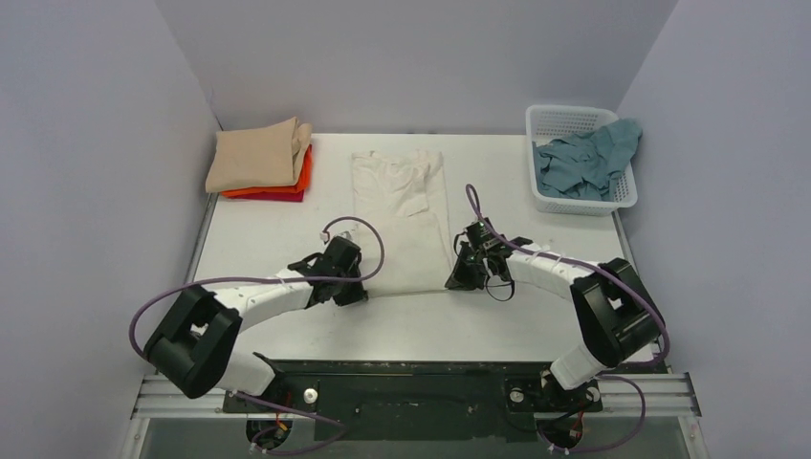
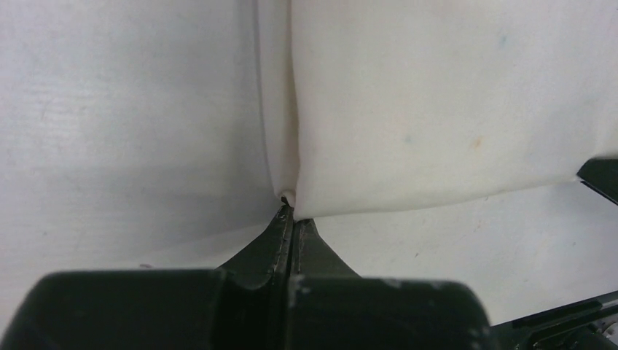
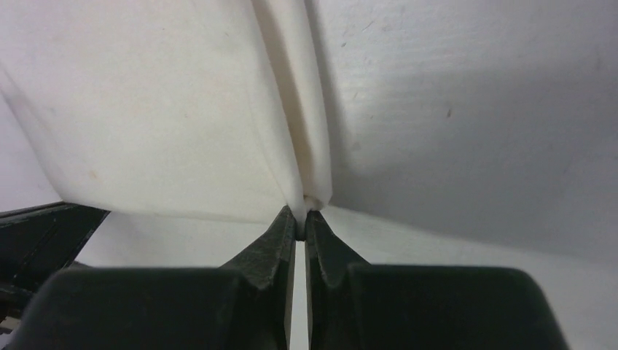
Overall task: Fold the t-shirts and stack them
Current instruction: Grab one side of the 2/3 rectangular tshirt with both arms, then fold the long partially folded tshirt into a neat square
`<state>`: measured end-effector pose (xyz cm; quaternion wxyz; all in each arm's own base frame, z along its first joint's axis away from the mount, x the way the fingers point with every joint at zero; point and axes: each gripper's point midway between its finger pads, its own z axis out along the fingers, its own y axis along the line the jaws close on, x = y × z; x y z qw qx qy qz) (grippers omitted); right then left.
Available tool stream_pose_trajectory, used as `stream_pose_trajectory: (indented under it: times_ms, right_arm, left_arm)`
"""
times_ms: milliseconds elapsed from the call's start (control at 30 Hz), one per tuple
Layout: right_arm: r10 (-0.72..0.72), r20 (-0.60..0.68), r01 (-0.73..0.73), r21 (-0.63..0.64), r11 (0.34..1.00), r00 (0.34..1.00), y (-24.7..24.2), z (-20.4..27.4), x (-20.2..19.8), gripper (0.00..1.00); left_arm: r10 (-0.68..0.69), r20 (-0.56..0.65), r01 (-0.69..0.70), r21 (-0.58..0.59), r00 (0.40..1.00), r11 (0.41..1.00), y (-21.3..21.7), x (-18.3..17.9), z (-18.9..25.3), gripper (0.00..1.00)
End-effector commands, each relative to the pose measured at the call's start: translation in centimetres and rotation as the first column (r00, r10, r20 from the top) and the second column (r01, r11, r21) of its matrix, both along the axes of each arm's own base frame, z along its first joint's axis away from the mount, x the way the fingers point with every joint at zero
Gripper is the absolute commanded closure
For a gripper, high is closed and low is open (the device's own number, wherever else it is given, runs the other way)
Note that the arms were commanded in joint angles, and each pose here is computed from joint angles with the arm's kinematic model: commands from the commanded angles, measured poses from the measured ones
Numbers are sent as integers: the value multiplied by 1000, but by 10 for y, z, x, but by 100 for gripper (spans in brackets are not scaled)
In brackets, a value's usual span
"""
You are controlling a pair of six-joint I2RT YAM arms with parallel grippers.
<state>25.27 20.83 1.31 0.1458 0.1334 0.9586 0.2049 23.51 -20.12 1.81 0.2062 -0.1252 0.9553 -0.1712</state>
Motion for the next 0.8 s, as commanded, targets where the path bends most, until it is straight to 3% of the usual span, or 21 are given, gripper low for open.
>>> stream_pose_trajectory:
  times_ms: [0,267,400,567,767]
  right_arm:
    - [77,-12,-77,-2,997,997,1,14,-31,100]
    - [135,-42,-134,30,991,990,10,27,-89,100]
    - [154,-34,-153,45,987,987,7,36,-113,100]
    - [138,68,-143,75,987,988,11,68,-102,100]
    - [98,221,-117,72,991,970,13,122,-52,100]
  left_arm:
    - [-25,106,23,17,994,1000,7,-6,13,100]
    - [-51,89,49,27,995,998,18,-68,20,100]
    - [-50,112,56,-53,992,997,17,-93,38,100]
    - [-39,240,87,-193,970,977,1,-84,84,100]
    - [-2,407,71,-156,913,985,-11,-38,141,100]
